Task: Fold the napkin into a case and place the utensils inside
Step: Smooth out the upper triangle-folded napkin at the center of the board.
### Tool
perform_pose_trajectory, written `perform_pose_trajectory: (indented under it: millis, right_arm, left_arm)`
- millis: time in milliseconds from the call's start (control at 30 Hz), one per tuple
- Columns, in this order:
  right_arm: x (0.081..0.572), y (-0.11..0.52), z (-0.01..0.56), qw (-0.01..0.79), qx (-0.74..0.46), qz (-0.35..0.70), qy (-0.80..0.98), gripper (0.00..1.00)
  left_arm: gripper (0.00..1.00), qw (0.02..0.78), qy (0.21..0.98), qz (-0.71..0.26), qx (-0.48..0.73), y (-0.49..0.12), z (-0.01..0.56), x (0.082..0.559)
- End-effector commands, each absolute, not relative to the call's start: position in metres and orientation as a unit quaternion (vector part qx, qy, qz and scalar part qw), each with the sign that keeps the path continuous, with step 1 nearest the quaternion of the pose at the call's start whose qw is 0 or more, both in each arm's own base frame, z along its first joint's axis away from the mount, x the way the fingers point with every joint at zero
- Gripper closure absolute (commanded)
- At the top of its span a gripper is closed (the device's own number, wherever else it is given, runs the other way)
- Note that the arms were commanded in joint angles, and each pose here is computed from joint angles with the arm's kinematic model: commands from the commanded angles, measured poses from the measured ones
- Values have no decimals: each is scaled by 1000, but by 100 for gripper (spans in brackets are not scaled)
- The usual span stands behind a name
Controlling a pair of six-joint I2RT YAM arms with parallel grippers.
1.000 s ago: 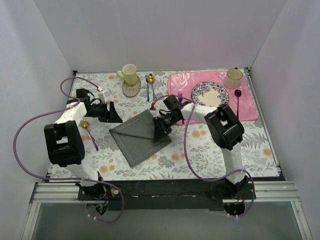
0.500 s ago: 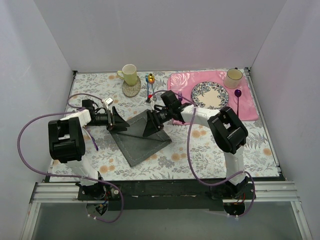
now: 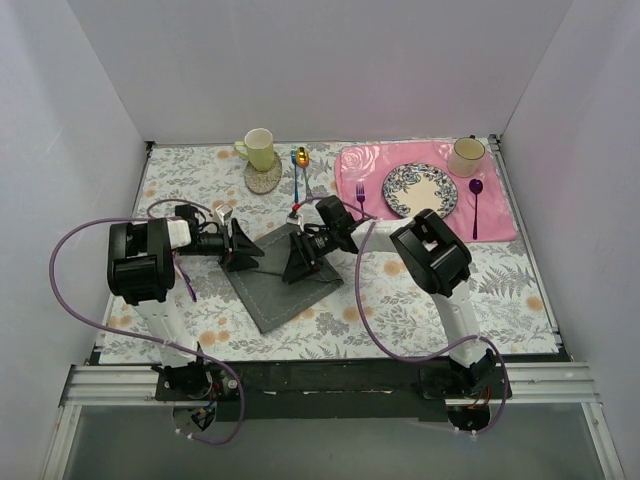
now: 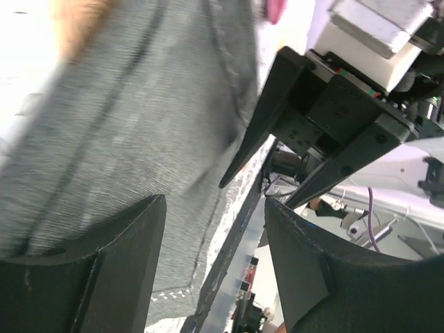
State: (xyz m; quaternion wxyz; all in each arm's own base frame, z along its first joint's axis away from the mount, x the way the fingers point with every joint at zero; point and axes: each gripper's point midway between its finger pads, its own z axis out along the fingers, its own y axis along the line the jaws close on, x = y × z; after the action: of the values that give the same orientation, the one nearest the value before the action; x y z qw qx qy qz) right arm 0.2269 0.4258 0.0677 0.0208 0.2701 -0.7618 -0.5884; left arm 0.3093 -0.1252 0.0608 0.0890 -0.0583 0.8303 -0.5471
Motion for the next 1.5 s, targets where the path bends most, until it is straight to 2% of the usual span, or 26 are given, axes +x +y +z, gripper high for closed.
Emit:
perform_pose_trajectory:
  millis: [0,233,833,933,1100,1267,1367,1467]
  right_arm:
    - [237,414,48,12,262,-584,-768,39]
    - [231,383,29,41,224,-579,-783,40]
    - [209,338,40,72,206,-575,-789,40]
    - [209,331,34,80,192,-565,-798,43]
    - [222,339,45,56,208,-569,-794,42]
    - [226,359,104,7,268,-597,-756,42]
    - [224,360,129,-20,277,-601,-749,47]
    - [228,354,126,-49,267,-576,-771,64]
  left_arm:
    - [43,88,842,-527,-79,-119,40,319]
    - [43,52,844,-520,-124,-107,12,314]
    - [44,44,857,-490,-150,-90,-8,308]
    - [44,45,859,-486,-153,-88,-9,308]
    - [43,79,842,-521,-116,-92,17,313]
    - [40,150,808,-569,-17,-109,97,317]
    - [40,160,811,-562,38,-137,117,306]
    - [41,147,810,-566,36,-163,124,293]
